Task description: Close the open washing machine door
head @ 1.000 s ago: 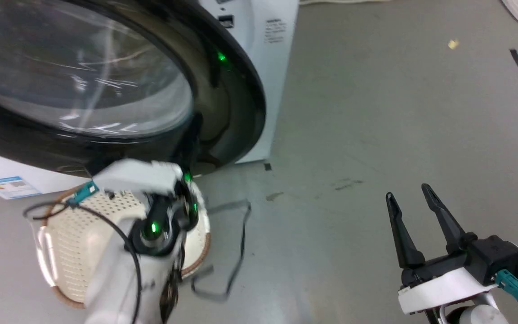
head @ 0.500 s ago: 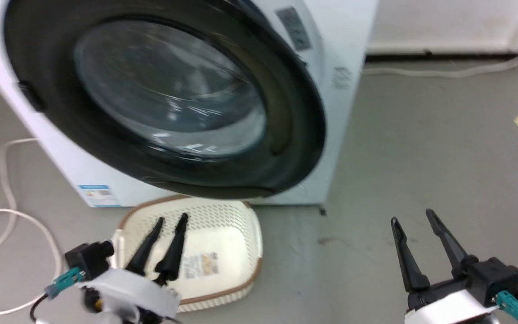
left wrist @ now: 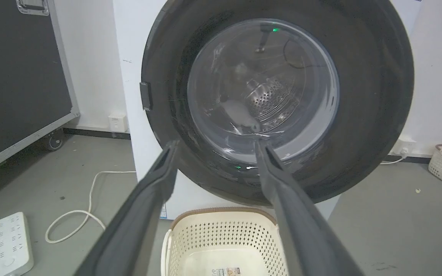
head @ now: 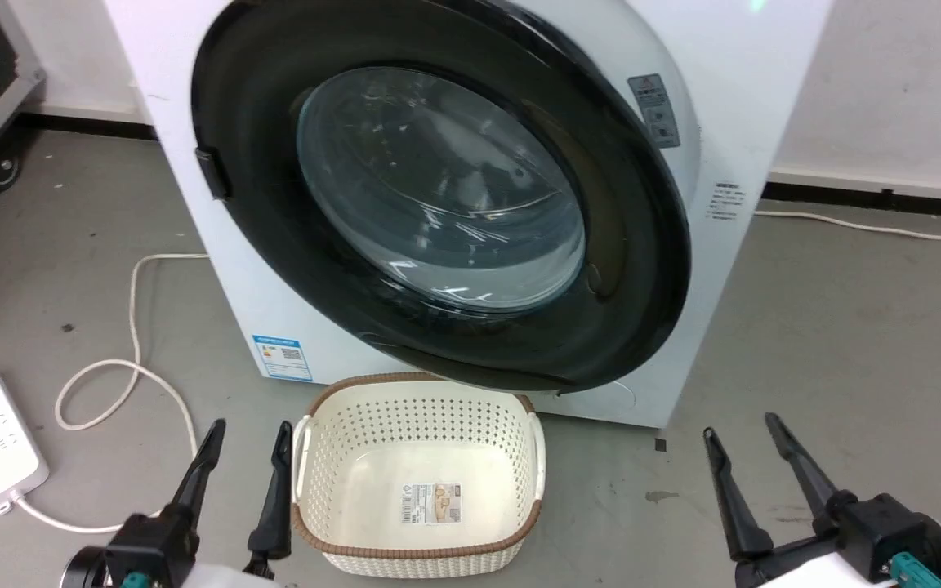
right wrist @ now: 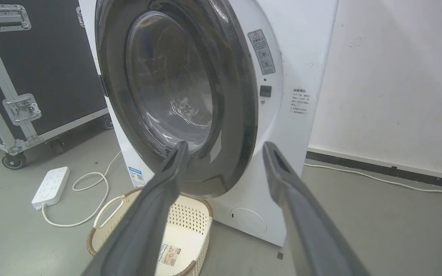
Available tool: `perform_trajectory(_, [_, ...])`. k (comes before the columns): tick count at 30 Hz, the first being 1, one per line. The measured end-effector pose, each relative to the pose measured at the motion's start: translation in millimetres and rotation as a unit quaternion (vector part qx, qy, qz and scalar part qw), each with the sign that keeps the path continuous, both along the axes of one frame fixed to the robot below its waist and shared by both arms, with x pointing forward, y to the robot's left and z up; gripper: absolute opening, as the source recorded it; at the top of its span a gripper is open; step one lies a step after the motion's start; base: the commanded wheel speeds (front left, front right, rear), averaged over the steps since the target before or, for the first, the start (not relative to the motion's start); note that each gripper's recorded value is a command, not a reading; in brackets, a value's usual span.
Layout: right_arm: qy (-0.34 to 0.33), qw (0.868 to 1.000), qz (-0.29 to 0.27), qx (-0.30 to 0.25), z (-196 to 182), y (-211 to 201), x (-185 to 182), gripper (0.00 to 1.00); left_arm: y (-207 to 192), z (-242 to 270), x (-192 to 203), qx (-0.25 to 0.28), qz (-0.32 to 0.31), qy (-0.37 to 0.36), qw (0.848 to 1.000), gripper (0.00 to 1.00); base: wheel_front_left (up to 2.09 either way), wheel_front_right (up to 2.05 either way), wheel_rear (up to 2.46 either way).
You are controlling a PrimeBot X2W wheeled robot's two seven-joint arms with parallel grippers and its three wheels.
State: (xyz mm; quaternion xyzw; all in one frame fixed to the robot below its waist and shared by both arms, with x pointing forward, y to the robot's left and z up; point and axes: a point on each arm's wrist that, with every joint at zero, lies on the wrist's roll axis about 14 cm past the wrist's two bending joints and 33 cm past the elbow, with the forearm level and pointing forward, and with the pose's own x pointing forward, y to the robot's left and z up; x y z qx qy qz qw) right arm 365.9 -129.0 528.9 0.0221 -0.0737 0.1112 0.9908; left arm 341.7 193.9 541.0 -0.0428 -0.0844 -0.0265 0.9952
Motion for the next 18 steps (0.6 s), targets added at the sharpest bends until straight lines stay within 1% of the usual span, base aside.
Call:
perform_trajectory(2, [0.004, 1.0, 0.008, 0.0, -3, 5, 0, 1.0, 5, -1, -6, 0.011, 0.013, -0.001, 1.0, 1.0, 0.0, 0.0, 0.0])
perform_trajectory(6, [0.016, 1.0, 0.021, 0.0, -10, 14, 1, 1.0, 8, -9, -16, 0.05, 0.019, 0.01, 0.998, 1.0, 0.0, 0.0, 0.0])
perform_trajectory(10, [0.022, 0.999, 0.035, -0.001, -14, 23, 2, 1.0, 9, -15, -21, 0.051, 0.03, 0.017, 0.998, 1.0, 0.0, 0.0, 0.0])
perform_trajectory(11, [0.025, 0.999, 0.039, 0.0, -15, 26, 3, 0.8, 9, -15, -20, 0.047, 0.033, 0.018, 0.998, 1.0, 0.0, 0.0, 0.0])
perform_trajectory(12, [0.027, 0.999, 0.043, 0.004, -17, 29, 4, 0.25, 9, -17, -20, 0.046, 0.036, 0.02, 0.998, 1.0, 0.0, 0.0, 0.0])
perform_trajectory(13, [0.029, 0.998, 0.048, 0.012, -17, 32, 5, 0.0, 9, -19, -19, 0.047, 0.037, 0.023, 0.998, 1.0, 0.0, 0.0, 0.0])
perform_trajectory(14, [0.029, 0.998, 0.058, 0.014, -16, 38, 7, 0.0, 9, -21, -19, 0.048, 0.036, 0.027, 0.998, 1.0, 0.0, 0.0, 0.0])
perform_trajectory(18, [0.017, 0.994, 0.105, -0.017, -8, 56, 25, 0.0, 6, -32, -13, 0.061, 0.027, 0.045, 0.997, 1.0, 0.0, 0.0, 0.0])
